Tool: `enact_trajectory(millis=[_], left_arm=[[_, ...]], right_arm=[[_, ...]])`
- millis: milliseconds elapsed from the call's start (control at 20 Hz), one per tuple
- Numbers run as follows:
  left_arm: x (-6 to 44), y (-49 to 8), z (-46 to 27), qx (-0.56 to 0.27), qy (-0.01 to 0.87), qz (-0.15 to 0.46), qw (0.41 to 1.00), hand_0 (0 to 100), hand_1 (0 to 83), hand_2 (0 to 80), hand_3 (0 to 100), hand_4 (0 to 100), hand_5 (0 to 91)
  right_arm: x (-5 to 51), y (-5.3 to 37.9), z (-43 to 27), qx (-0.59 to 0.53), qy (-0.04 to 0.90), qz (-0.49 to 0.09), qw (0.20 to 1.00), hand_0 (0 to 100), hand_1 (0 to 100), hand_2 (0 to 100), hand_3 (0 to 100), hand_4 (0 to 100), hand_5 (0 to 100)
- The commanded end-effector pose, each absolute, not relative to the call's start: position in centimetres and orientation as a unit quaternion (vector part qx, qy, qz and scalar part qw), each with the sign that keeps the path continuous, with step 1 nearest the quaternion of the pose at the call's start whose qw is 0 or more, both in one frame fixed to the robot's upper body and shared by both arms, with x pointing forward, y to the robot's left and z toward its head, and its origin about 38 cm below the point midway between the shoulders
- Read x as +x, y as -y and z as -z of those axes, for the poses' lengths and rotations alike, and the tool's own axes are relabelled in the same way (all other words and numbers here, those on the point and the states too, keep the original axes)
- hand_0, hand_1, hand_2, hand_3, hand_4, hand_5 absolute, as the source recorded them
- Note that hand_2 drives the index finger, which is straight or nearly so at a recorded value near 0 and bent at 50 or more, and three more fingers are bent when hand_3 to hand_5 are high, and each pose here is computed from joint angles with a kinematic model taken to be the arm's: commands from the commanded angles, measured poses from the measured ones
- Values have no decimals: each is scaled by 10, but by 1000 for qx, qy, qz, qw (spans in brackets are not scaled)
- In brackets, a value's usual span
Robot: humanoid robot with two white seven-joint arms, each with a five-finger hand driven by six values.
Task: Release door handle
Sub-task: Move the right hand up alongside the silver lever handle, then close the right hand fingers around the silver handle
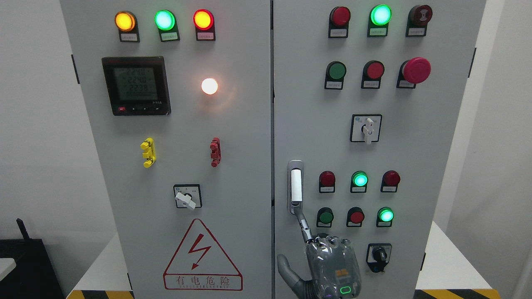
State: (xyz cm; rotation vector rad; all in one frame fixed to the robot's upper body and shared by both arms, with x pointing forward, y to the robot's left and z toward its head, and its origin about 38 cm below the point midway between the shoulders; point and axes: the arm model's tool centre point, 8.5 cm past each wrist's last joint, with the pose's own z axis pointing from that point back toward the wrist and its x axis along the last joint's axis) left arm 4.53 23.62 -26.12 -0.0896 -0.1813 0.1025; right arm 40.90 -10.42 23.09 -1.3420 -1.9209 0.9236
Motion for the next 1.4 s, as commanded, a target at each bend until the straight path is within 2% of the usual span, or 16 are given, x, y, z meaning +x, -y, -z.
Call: enact_trajectory(millis=[0,150,300,350,500,550,650,750,850,1000,1200,1350], left_arm=[[40,-236,261,-44,82,-57,994,120,389,0,0,0,0],[40,-236,261,-44,82,-57,994,120,389,0,0,0,0],[40,-236,261,-44,82,-57,994,120,389,0,0,0,0],[40,-236,261,-44,82,-57,994,120,389,0,0,0,0],[40,-236,261,-44,83,-57,994,120,389,0,0,0,0],[39,-236,261,-44,82,-57,994,120,389,0,0,0,0],[40,-236,261,-44,82,-57,994,120,389,0,0,0,0],[40,-236,261,-44,82,-57,994,120,389,0,0,0,0],[39,-236,261,-44,82,-57,994,120,389,0,0,0,0],[40,-236,261,-44,83,-57,994,120,389,0,0,0,0],[39,-236,261,-44,82,-57,994,120,389,0,0,0,0],[40,-236,261,-44,82,-57,994,120,389,0,0,0,0]], right_arm=[[398,107,-235,-507,733,-336,304,375,255,0,1000,933,985],[394,108,-230,-507,733,-336,305,382,259,13,1000,927,977],[387,109,-231,-505,737,-331,303,409,267,143,1000,909,961],[385,108,-231,-502,741,-330,301,428,271,311,1000,872,923],[380,108,-236,-499,748,-327,291,495,253,542,897,769,778],[380,107,-238,-499,750,-325,290,520,238,578,873,727,734],[382,107,-244,-500,752,-318,289,538,206,612,865,711,709],[386,108,-253,-506,754,-310,282,515,185,655,898,721,710],[389,110,-260,-510,754,-304,279,481,157,764,1000,792,777],[391,112,-262,-514,753,-303,279,472,124,885,1000,862,842],[392,114,-263,-515,750,-305,282,455,100,945,1000,897,883],[393,114,-264,-516,749,-307,281,458,51,951,1000,904,894]])
